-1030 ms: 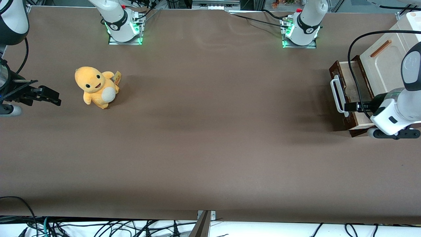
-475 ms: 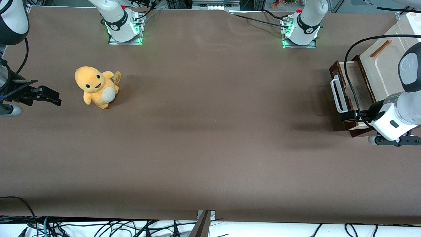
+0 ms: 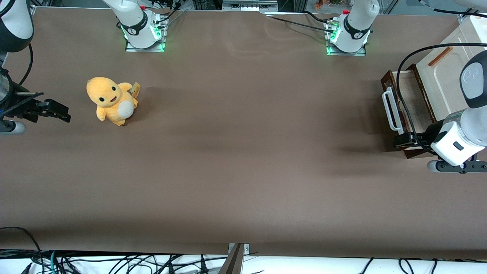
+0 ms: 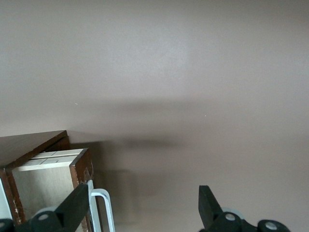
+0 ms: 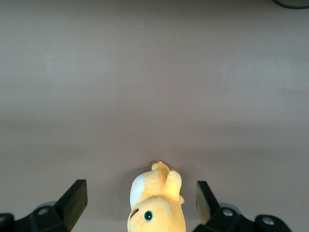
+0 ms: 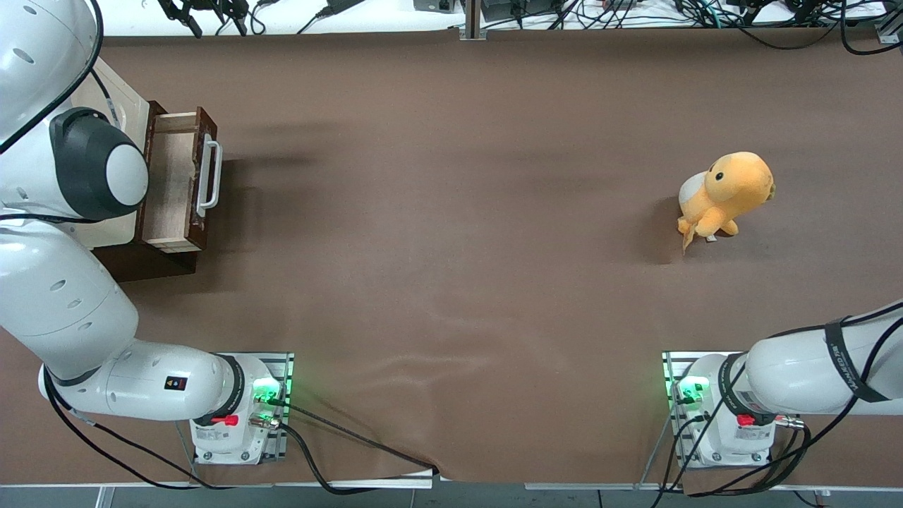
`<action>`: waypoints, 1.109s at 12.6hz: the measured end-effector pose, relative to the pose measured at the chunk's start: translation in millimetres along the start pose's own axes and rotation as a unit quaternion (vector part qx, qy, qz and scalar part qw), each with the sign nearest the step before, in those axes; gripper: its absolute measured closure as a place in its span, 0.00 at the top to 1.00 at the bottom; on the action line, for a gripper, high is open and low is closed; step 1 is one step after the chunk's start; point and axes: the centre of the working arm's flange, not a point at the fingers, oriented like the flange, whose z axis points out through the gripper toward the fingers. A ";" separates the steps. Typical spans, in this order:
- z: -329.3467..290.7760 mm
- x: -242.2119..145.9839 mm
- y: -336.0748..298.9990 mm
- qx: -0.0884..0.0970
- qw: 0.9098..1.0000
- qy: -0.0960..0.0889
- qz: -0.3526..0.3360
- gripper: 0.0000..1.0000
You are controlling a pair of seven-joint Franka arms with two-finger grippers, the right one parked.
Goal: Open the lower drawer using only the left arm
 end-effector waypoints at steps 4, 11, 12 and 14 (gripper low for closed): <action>0.0 0.3 -7.8 0.007 1.000 0.001 0.026 1.00; -2.3 0.4 -20.3 0.011 0.998 0.004 0.055 1.00; -2.8 0.4 -20.2 0.011 0.998 0.004 0.055 1.00; -3.3 0.3 -20.0 0.011 0.998 0.005 0.055 1.00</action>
